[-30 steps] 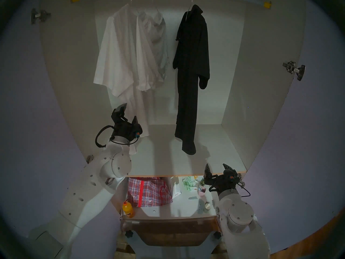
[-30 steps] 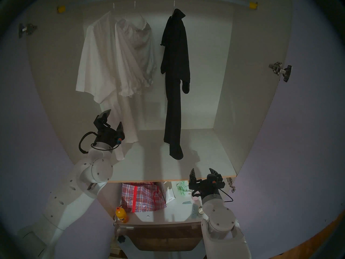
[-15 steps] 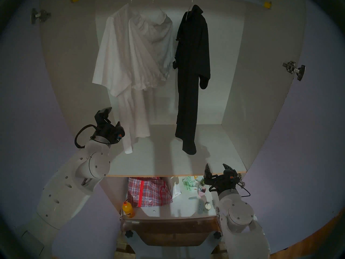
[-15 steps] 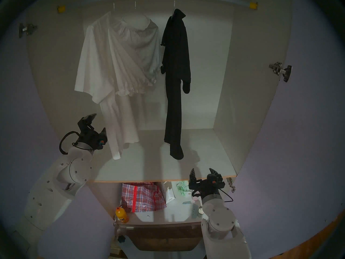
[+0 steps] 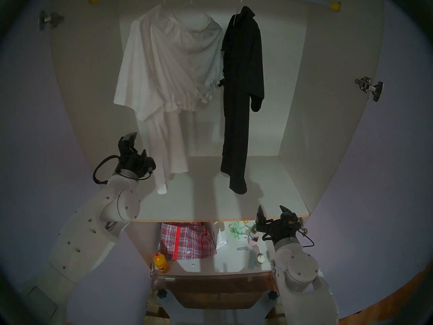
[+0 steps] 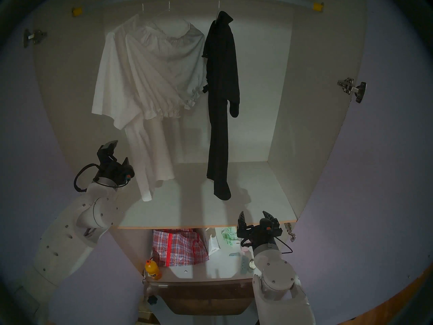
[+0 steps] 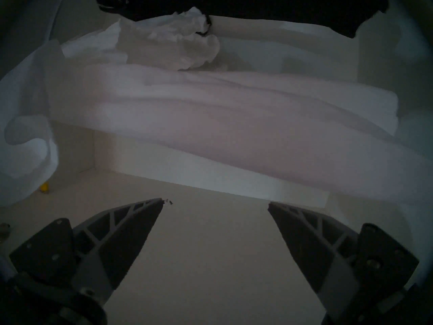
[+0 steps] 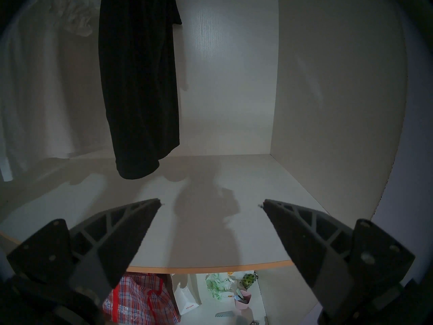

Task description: Move and arrange clothes and pants in the wardrobe

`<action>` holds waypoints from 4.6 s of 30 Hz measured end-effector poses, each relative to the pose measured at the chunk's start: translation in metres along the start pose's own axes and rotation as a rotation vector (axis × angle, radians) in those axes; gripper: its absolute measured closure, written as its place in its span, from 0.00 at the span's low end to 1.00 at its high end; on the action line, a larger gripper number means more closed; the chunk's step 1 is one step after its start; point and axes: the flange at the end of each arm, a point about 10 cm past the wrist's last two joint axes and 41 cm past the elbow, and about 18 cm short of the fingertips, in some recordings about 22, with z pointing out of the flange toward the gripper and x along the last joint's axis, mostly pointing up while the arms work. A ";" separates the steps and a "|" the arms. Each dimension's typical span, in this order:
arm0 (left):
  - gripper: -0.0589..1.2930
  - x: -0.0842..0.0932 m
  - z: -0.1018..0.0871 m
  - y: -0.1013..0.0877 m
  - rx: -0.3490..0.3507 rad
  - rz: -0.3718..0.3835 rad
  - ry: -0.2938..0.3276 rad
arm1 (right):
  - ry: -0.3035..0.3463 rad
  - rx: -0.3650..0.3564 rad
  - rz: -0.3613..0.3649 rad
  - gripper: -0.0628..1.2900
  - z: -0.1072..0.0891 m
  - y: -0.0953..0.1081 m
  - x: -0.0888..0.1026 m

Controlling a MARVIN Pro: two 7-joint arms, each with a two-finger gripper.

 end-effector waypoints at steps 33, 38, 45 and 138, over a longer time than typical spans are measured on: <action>0.06 0.092 0.150 -0.023 0.088 -0.407 -0.085 | -0.001 0.000 -0.001 0.07 0.000 0.000 -0.001; 0.06 0.134 0.135 -0.016 0.024 -0.582 0.008 | -0.001 0.000 -0.001 0.07 0.000 0.000 0.000; 0.06 0.190 0.104 0.002 -0.087 -0.578 0.139 | -0.001 0.000 -0.001 0.07 0.000 0.000 0.000; 0.06 0.045 0.050 -0.006 0.182 0.018 0.029 | 0.000 0.000 -0.001 0.07 0.000 0.000 0.000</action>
